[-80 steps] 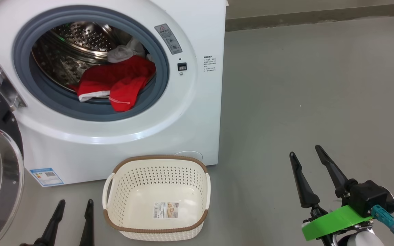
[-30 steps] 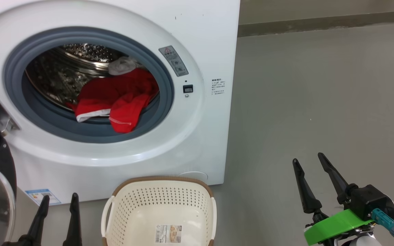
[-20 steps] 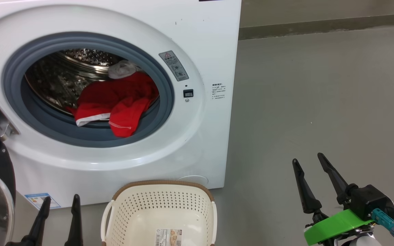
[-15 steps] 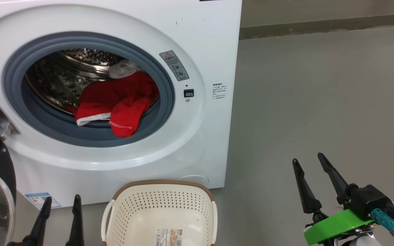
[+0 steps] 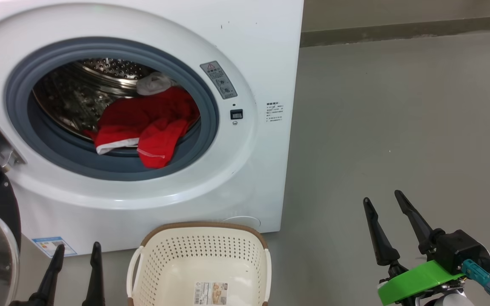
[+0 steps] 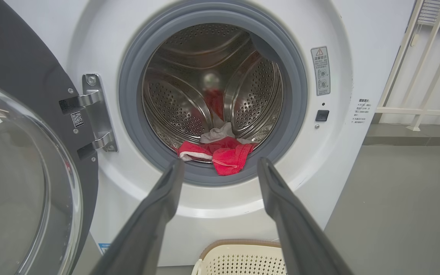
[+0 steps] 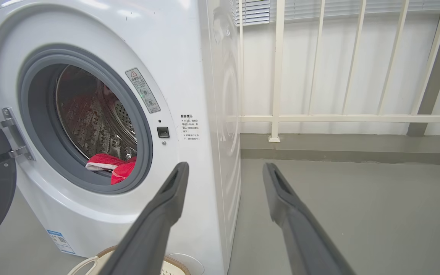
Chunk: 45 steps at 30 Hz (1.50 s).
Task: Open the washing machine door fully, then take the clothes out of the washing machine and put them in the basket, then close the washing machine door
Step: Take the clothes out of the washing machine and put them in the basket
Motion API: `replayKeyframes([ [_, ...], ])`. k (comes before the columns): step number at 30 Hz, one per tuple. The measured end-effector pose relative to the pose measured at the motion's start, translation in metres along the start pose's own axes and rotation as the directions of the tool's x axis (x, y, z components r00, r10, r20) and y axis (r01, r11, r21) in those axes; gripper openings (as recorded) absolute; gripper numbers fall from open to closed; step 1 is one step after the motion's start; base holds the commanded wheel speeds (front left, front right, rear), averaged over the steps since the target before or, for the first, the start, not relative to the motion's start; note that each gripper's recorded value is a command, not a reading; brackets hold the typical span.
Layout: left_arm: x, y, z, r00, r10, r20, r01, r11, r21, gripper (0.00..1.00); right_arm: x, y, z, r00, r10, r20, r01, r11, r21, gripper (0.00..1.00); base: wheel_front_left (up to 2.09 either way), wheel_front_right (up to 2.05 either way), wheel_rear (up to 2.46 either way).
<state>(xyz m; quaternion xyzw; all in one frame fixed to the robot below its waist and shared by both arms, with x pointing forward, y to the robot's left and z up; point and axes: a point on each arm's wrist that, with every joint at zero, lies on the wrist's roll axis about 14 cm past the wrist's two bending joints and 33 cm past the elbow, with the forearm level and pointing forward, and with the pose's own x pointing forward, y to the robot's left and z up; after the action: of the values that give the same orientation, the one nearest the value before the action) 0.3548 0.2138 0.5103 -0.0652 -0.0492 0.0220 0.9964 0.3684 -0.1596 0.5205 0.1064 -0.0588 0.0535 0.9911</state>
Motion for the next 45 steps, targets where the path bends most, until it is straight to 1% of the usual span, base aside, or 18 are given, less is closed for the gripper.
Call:
replayKeyframes([
  [7, 0.005, -0.002, -0.004, 1.000, -0.009, -0.014, 0.010, 1.000, 0.023, 1.00, 0.003, 0.000, -0.008, 1.000, 0.002, -0.022, -0.002, 1.000, 0.002, 1.00, 0.00, 0.00, 0.00],
  [14, 0.032, -0.015, 0.007, 0.999, -0.043, 0.029, 0.042, 0.999, 0.008, 1.00, 0.010, 0.001, -0.019, 0.999, 0.008, -0.054, -0.008, 1.000, -0.001, 1.00, 0.00, 0.00, 0.00],
  [20, 0.059, -0.019, 0.007, 0.997, -0.068, 0.033, 0.067, 0.997, 0.025, 1.00, 0.028, 0.003, -0.023, 0.998, 0.022, -0.054, -0.022, 1.000, -0.002, 1.00, 0.00, 0.00, 0.00],
  [33, 0.132, -0.020, -0.007, 0.997, -0.069, 0.019, 0.069, 0.997, 0.029, 1.00, 0.071, 0.004, -0.041, 0.997, 0.044, -0.068, -0.044, 0.999, -0.006, 1.00, 0.00, 0.00, 0.00],
  [35, 0.145, -0.021, -0.011, 0.997, -0.076, 0.013, 0.075, 0.996, 0.044, 1.00, 0.078, 0.004, -0.046, 0.996, 0.049, -0.074, -0.049, 0.999, -0.005, 1.00, 0.00, 0.00, 0.00],
  [36, 0.159, -0.020, -0.014, 0.997, -0.079, 0.011, 0.078, 0.995, 0.057, 1.00, 0.085, 0.004, -0.051, 0.995, 0.054, -0.080, -0.054, 0.999, -0.004, 1.00, 0.00, 0.00, 0.00],
  [37, 0.159, -0.020, -0.014, 0.997, -0.079, 0.011, 0.078, 0.995, 0.057, 1.00, 0.085, 0.004, -0.051, 0.995, 0.054, -0.080, -0.054, 0.999, -0.004, 1.00, 0.00, 0.00, 0.00],
  [39, 0.173, -0.020, -0.018, 0.997, -0.083, 0.004, 0.082, 0.994, 0.073, 1.00, 0.092, 0.004, -0.057, 0.995, 0.058, -0.086, -0.059, 0.998, -0.001, 1.00, 0.00, 0.00, 0.00],
  [41, 0.186, -0.022, -0.027, 0.996, -0.090, -0.016, 0.091, 0.992, 0.084, 1.00, 0.097, 0.004, -0.064, 0.993, 0.062, -0.096, -0.063, 0.998, -0.003, 1.00, 0.00, 0.00, 0.00],
  [45, 0.211, -0.025, -0.045, 0.992, -0.113, -0.061, 0.121, 0.983, 0.137, 1.00, 0.107, 0.002, -0.080, 0.990, 0.068, -0.120, -0.070, 0.997, -0.017, 1.00, 0.00, 0.00, 0.00],
])
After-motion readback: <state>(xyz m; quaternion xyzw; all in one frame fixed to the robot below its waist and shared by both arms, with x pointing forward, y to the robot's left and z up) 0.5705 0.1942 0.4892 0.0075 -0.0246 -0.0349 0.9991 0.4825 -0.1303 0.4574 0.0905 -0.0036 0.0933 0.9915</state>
